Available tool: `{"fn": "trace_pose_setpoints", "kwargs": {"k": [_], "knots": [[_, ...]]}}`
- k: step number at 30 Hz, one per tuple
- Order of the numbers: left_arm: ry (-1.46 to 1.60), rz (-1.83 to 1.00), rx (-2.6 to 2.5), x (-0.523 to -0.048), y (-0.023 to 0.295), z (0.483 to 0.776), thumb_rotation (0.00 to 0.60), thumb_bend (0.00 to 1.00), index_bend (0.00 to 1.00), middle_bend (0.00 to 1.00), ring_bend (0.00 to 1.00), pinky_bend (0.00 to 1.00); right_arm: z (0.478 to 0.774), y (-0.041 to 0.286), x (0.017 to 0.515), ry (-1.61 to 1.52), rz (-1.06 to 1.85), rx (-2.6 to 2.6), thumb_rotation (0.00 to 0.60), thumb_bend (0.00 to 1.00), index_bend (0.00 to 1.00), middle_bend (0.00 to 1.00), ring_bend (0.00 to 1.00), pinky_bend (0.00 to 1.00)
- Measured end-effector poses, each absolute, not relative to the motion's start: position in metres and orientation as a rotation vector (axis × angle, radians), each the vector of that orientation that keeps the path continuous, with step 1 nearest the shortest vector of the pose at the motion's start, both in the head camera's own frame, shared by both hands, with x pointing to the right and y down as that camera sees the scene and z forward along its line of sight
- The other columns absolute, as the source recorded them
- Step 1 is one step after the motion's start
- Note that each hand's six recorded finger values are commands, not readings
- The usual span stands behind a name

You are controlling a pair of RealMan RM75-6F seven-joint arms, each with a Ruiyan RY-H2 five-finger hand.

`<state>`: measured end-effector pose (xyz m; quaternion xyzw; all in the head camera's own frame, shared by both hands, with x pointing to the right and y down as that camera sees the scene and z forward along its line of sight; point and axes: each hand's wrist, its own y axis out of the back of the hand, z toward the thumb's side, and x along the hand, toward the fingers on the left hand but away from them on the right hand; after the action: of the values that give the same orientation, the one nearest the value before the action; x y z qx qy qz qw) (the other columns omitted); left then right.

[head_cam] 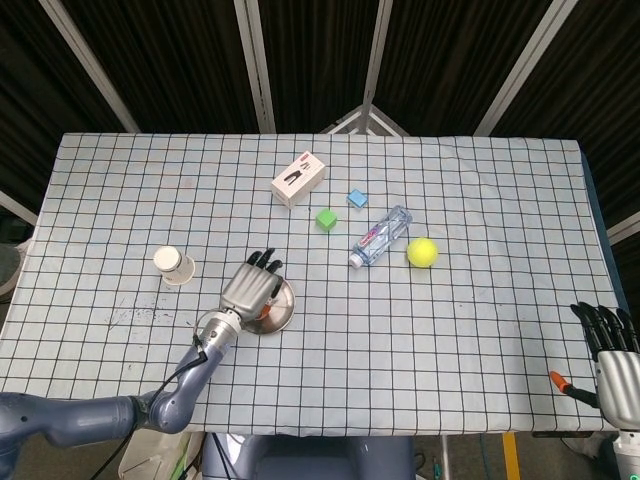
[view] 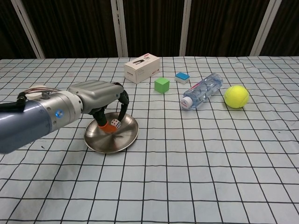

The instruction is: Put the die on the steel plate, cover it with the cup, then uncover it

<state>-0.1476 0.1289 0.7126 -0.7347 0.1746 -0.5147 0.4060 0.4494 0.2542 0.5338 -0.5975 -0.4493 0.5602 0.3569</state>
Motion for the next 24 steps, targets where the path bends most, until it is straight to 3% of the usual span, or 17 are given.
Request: {"fn": "trace_pose_setpoints", "kwargs": {"k": [19,24], "knots": [[0.408,-1.349,-1.823,-0.153,0.138,0.724,0.600,0.47,0.56,0.18,0.00,0.11,0.532,0.254,0.448,-1.168,1.440,-1.550,0.600,0.13,0.12,0.14,0.10,0.03],[0.405,-1.345,-1.828,-0.156,0.139,0.726,0.600,0.37,0.41,0.13,0.00,0.11,0.533,0.255,0.448,-1.161,1.442,-1.552,0.600,0.13,0.12,0.14,0.10,0.03]]}}
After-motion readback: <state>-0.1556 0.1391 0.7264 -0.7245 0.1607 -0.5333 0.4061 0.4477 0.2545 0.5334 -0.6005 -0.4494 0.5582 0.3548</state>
